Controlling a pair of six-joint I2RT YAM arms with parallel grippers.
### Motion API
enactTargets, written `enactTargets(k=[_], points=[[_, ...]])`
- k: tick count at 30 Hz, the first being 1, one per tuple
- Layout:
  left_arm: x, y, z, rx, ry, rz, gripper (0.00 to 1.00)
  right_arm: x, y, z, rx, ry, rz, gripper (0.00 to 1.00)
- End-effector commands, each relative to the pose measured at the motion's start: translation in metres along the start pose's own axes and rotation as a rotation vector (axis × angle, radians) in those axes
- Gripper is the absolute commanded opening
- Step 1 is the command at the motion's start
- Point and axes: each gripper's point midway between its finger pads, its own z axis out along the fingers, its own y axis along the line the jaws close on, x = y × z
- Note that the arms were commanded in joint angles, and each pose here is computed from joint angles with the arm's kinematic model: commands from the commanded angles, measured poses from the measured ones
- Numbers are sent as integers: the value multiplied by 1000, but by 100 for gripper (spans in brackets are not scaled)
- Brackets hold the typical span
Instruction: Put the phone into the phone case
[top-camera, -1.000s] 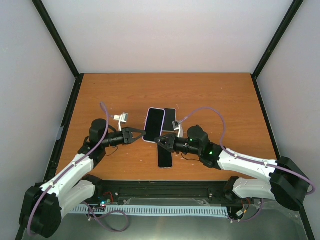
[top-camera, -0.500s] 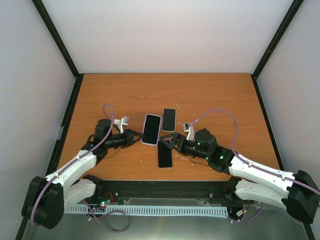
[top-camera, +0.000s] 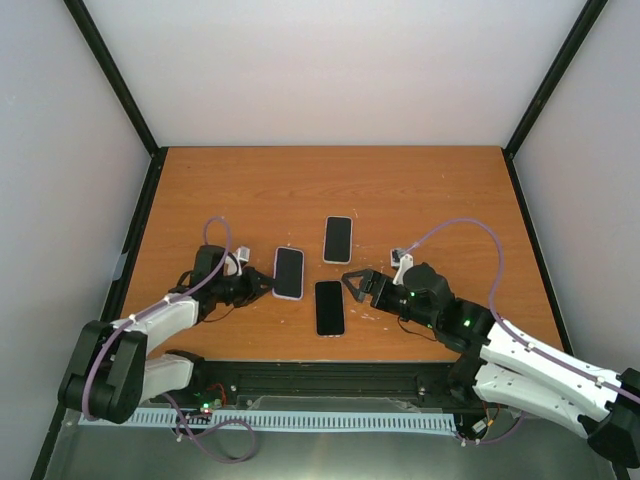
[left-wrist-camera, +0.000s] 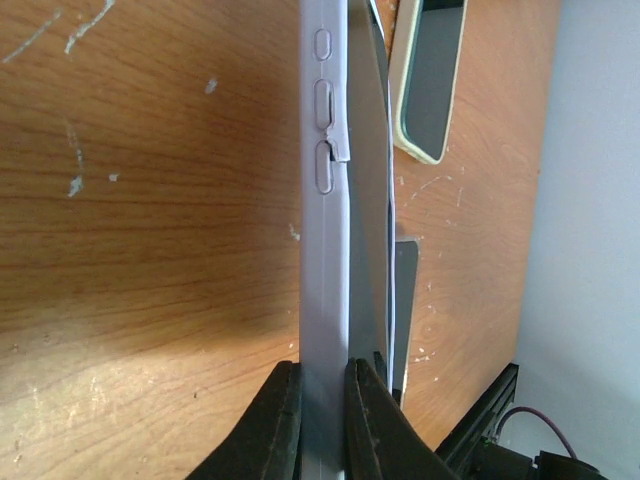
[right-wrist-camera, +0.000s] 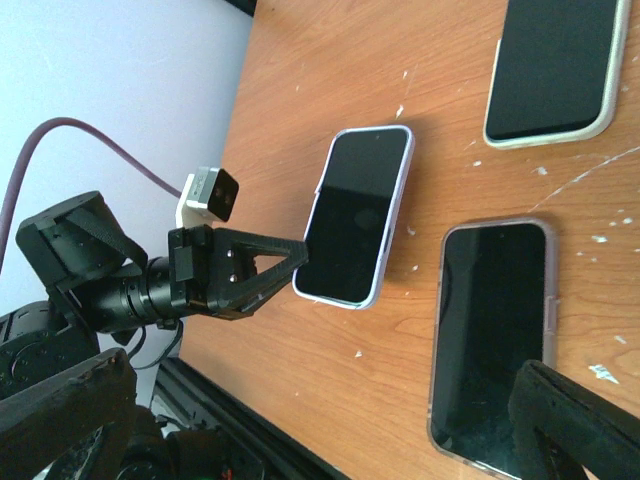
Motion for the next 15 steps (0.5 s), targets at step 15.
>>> enactTargets(k=[15], points=[[-6, 6, 6, -9, -13, 32, 25, -25, -13, -23, 145, -109, -66, 100]])
